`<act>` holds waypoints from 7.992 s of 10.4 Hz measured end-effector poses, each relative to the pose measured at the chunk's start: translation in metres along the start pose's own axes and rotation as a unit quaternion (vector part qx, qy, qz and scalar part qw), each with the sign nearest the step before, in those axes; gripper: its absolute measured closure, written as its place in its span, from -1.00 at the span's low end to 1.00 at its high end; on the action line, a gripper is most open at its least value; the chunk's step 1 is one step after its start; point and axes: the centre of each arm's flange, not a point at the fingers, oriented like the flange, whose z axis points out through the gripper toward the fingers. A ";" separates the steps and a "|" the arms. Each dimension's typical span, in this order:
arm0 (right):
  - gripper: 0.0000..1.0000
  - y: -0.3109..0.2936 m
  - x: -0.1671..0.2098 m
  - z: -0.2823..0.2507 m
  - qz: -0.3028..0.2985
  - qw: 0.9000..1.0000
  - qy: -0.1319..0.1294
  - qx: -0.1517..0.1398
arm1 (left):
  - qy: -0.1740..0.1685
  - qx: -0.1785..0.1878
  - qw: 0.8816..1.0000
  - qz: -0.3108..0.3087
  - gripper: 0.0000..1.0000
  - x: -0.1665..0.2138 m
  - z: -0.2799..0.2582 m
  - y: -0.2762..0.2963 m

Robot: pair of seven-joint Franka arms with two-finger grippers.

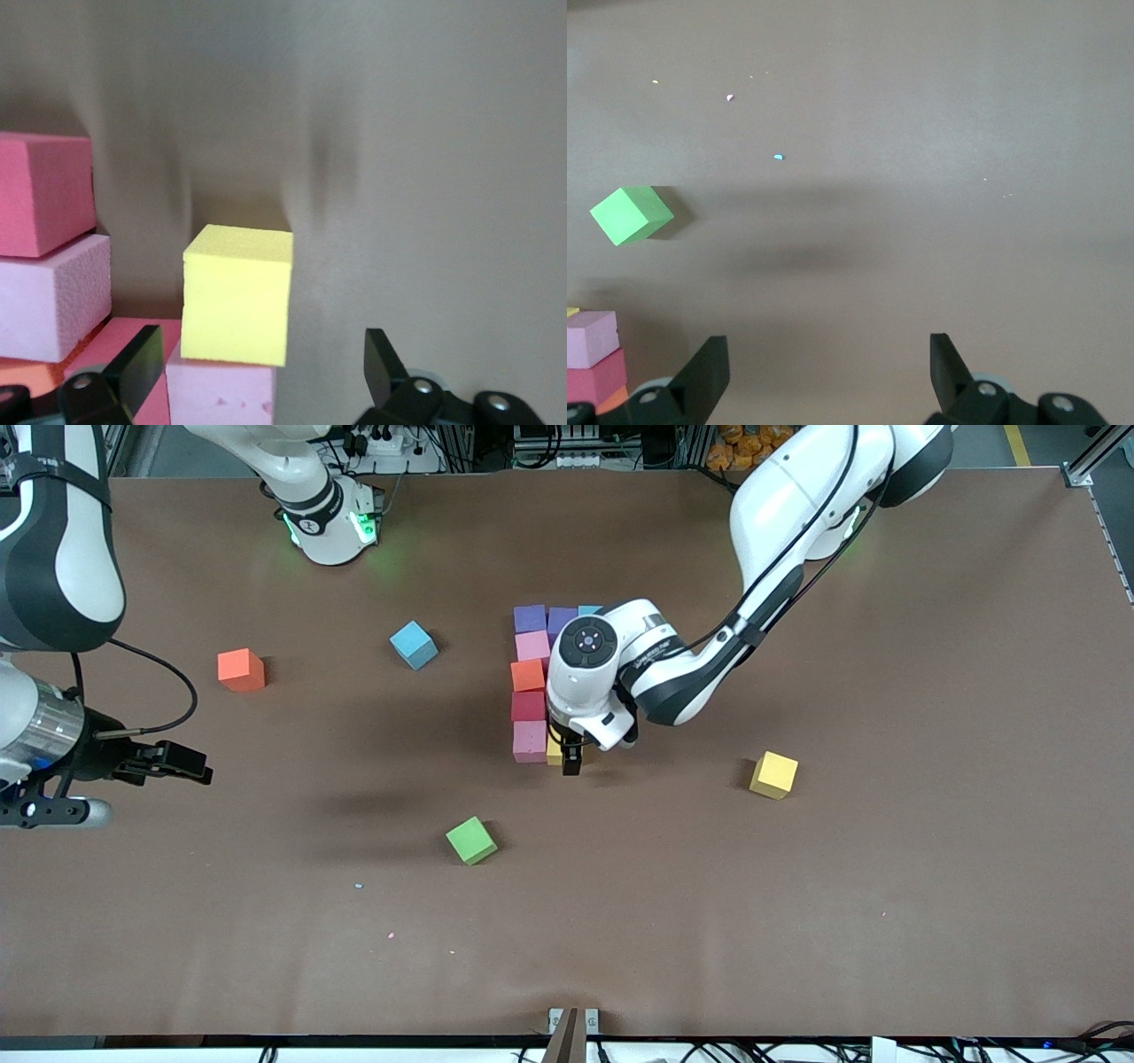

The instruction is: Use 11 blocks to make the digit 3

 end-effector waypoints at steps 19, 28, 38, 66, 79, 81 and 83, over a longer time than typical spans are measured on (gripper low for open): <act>-1.00 -0.002 -0.007 -0.020 -0.004 1.000 -0.010 0.002 | 0.036 0.076 0.975 0.207 -1.00 0.376 -0.012 0.075; -1.00 0.018 -0.005 -0.038 -0.019 1.000 0.007 0.000 | 0.051 0.089 0.976 0.191 -0.42 0.360 0.052 0.055; -1.00 0.028 -0.006 -0.037 -0.028 0.999 0.001 -0.038 | 0.034 0.036 0.996 0.075 -0.11 0.143 0.032 0.024; -1.00 0.037 -0.006 -0.036 -0.051 0.998 -0.006 -0.047 | 0.100 -0.037 0.990 0.094 -1.00 0.116 -0.124 0.061; -1.00 0.034 -0.090 -0.143 -0.074 0.996 0.035 -0.043 | 0.114 -0.002 0.897 0.428 -1.00 0.414 -0.266 0.144; -1.00 0.033 -0.093 -0.142 -0.075 0.996 0.024 -0.041 | 0.097 0.014 0.873 0.477 -1.00 0.438 -0.291 0.133; -1.00 0.033 -0.095 -0.141 -0.076 0.996 0.017 -0.040 | 0.087 0.020 0.838 0.539 -1.00 0.457 -0.330 0.114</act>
